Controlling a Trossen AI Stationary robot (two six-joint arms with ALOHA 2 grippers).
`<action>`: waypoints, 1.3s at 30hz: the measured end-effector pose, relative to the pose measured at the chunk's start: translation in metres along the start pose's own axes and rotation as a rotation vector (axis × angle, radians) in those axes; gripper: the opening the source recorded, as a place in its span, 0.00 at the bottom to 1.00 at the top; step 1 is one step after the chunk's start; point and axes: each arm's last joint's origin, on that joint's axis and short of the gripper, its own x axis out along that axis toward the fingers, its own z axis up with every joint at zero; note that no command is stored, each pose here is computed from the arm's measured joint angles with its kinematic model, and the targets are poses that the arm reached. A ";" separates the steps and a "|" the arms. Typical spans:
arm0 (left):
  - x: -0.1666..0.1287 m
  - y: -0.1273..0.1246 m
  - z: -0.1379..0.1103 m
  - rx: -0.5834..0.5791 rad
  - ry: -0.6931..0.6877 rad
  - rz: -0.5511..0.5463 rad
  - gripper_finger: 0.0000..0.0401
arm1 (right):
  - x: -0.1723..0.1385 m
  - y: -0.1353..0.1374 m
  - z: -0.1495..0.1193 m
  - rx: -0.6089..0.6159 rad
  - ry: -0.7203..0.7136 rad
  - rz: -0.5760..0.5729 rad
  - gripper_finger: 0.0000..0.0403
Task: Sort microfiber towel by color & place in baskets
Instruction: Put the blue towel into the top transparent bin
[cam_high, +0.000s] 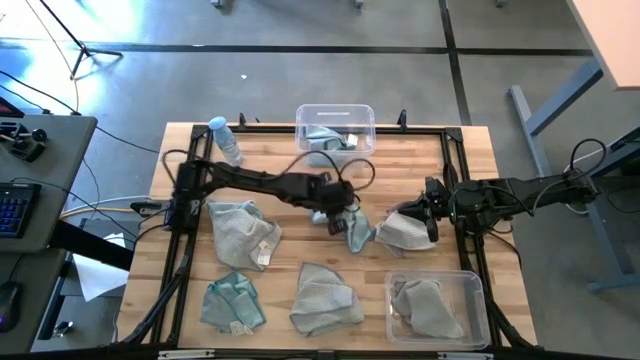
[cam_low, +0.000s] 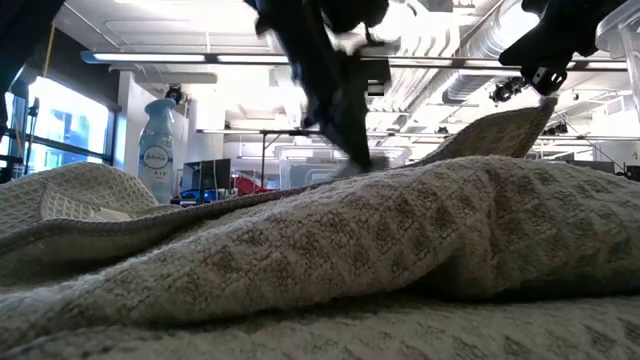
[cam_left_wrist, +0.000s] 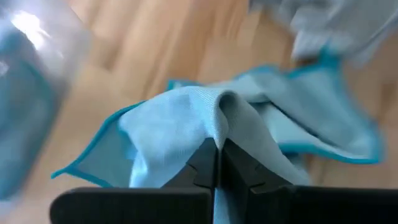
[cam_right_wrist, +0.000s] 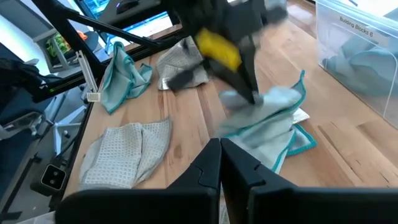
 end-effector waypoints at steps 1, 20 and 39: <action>-0.013 0.002 0.005 -0.008 -0.035 -0.001 0.01 | 0.000 0.000 0.000 -0.007 0.000 0.000 0.00; -0.208 0.121 0.065 -0.097 -0.852 0.356 0.00 | 0.001 0.001 0.007 0.029 -0.098 -0.059 0.00; -0.124 0.202 0.078 -0.037 -0.702 0.184 0.00 | 0.021 -0.002 0.006 0.131 -0.149 -0.287 0.00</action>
